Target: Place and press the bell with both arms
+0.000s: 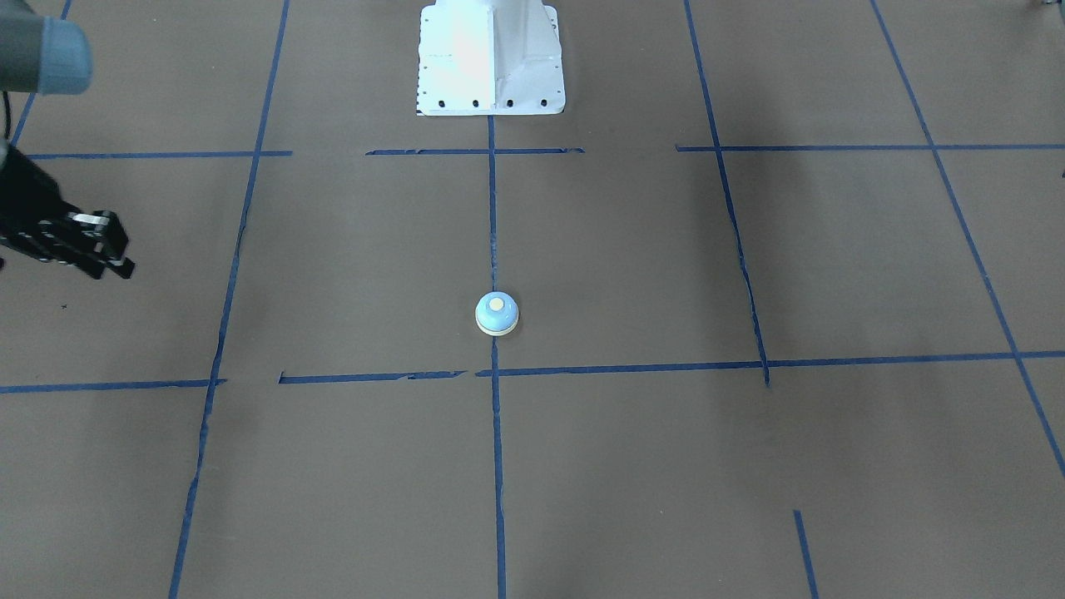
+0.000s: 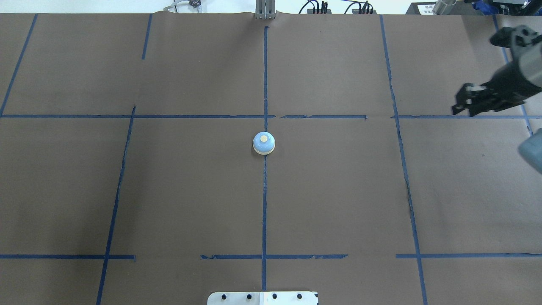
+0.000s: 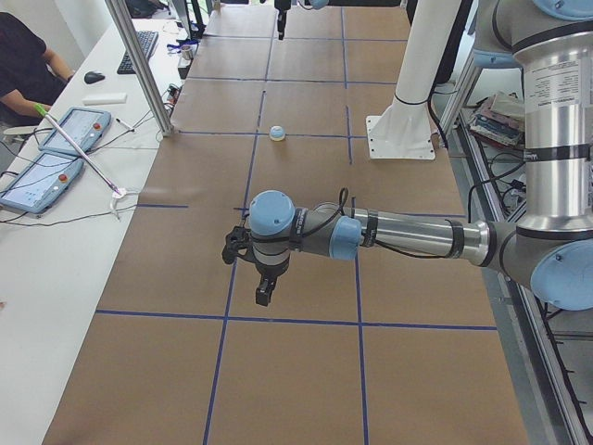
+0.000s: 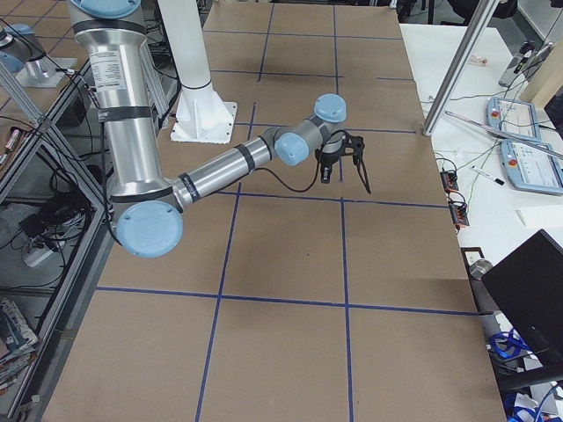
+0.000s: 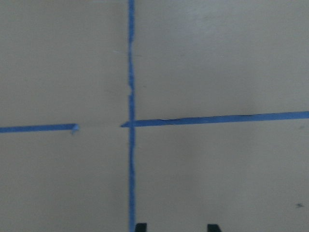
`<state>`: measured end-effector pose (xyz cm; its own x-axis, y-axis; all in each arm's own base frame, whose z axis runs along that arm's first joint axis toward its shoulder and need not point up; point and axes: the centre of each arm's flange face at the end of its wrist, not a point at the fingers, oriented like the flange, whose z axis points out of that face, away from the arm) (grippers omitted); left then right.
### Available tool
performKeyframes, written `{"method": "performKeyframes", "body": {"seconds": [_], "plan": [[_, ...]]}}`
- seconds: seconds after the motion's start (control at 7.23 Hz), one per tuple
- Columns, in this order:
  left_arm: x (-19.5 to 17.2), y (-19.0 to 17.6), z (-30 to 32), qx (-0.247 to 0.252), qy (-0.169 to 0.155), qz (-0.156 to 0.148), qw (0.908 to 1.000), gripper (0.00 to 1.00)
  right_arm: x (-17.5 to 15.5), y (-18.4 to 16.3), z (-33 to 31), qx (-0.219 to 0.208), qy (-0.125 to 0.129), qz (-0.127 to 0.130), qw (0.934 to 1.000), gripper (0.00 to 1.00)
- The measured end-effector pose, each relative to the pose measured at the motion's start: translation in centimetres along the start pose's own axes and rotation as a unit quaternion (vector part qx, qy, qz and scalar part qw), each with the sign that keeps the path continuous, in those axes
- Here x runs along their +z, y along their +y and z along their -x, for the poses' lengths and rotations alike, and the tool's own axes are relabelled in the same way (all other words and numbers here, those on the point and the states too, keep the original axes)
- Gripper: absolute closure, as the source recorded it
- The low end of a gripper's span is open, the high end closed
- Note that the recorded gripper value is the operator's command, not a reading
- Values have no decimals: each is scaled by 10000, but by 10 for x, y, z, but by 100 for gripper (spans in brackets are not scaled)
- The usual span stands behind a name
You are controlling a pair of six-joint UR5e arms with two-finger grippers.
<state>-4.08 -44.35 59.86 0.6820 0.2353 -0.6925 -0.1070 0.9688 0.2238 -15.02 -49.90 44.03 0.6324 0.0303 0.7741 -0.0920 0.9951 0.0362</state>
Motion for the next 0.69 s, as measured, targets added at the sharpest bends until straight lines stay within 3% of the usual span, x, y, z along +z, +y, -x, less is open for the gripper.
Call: {"method": "performKeyframes", "body": {"seconds": [0.42,0.69], "plan": [[5,-1,4,-158,3,75,9998,0,-26,42,-169,-619,293,98,9976,0],[8,6,7,-437,6,124,9990,0,-34,70,-257,-885,297,184,9955,0]]}}
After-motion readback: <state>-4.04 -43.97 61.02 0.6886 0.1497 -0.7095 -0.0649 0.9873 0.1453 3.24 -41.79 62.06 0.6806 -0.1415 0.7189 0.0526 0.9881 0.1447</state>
